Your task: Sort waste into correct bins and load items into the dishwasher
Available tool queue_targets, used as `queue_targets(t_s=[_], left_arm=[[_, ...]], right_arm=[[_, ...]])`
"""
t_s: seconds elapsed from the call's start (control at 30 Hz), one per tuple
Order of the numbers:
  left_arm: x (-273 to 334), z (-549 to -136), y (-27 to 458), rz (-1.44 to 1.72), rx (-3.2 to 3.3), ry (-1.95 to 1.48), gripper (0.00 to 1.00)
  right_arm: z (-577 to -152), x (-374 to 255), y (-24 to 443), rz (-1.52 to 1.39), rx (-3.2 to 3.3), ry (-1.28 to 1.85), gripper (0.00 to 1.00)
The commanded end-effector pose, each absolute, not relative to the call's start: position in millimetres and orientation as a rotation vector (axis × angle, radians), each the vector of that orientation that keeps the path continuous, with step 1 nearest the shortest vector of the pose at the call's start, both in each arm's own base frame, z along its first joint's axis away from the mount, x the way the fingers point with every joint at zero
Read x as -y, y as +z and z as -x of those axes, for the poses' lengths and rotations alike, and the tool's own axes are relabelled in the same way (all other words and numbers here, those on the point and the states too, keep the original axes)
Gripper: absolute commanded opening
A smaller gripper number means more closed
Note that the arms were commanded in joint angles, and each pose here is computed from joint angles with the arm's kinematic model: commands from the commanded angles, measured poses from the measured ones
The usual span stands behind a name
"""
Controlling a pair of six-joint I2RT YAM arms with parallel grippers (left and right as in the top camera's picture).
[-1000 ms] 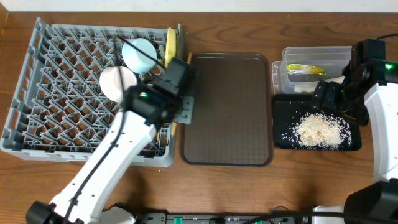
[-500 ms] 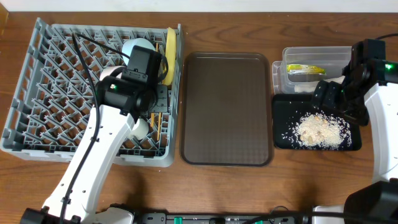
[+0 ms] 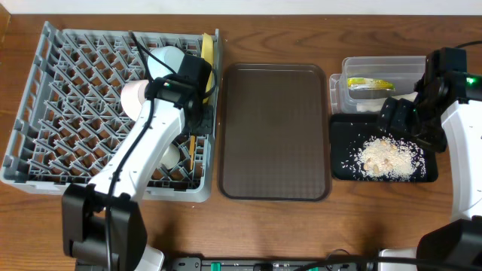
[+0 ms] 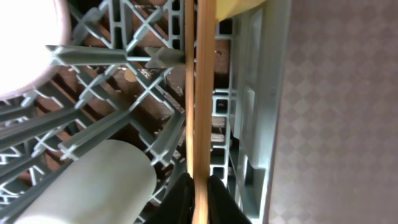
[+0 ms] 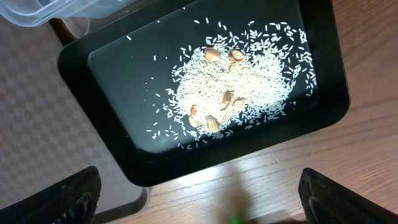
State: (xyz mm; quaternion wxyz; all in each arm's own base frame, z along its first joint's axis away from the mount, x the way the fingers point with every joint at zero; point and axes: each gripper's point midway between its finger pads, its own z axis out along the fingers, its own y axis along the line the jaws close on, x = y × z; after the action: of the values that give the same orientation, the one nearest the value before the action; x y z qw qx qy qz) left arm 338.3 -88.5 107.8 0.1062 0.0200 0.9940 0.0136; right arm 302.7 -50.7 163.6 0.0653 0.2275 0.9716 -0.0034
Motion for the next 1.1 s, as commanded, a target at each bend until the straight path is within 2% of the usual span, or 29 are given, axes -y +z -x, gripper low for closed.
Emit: queue_targets(t_s=[0.0,0.07,0.2,0.37,0.5,0.63,0.83,1.07], left_arm=[[85,-338,100,-0.071,-2.947,0.059,0.22],[85,-338,102,-0.070,-2.942,0.056,0.47],[86,-339,112,-0.067,-2.917,0.045,0.61],[95,-331,145,-0.081,-2.862,-0.073,0.68],[101,-329,180,-0.128,-2.745,-0.159,0.76],[97,-329,201,-0.105,-2.670,-0.177,0.81],[74,-304,199,0.023,-2.758,-0.152,0.82],[62,-276,212,0.055,-2.723,-0.154,0.82]], right_arm=[[-301,57,171,-0.692,-2.906,-0.014,0.99],[-301,57,171,-0.692,-2.905,-0.014,0.99],[-303,57,171,-0.663,-2.907,-0.016,0.99],[-313,46,172,-0.590,-2.890,0.048,0.99],[-354,5,188,-0.288,-2.756,0.339,0.99],[-383,6,200,-0.235,-2.633,0.310,0.99],[-368,25,190,-0.294,-2.705,0.164,0.99],[-340,24,183,-0.306,-2.749,0.146,0.99]])
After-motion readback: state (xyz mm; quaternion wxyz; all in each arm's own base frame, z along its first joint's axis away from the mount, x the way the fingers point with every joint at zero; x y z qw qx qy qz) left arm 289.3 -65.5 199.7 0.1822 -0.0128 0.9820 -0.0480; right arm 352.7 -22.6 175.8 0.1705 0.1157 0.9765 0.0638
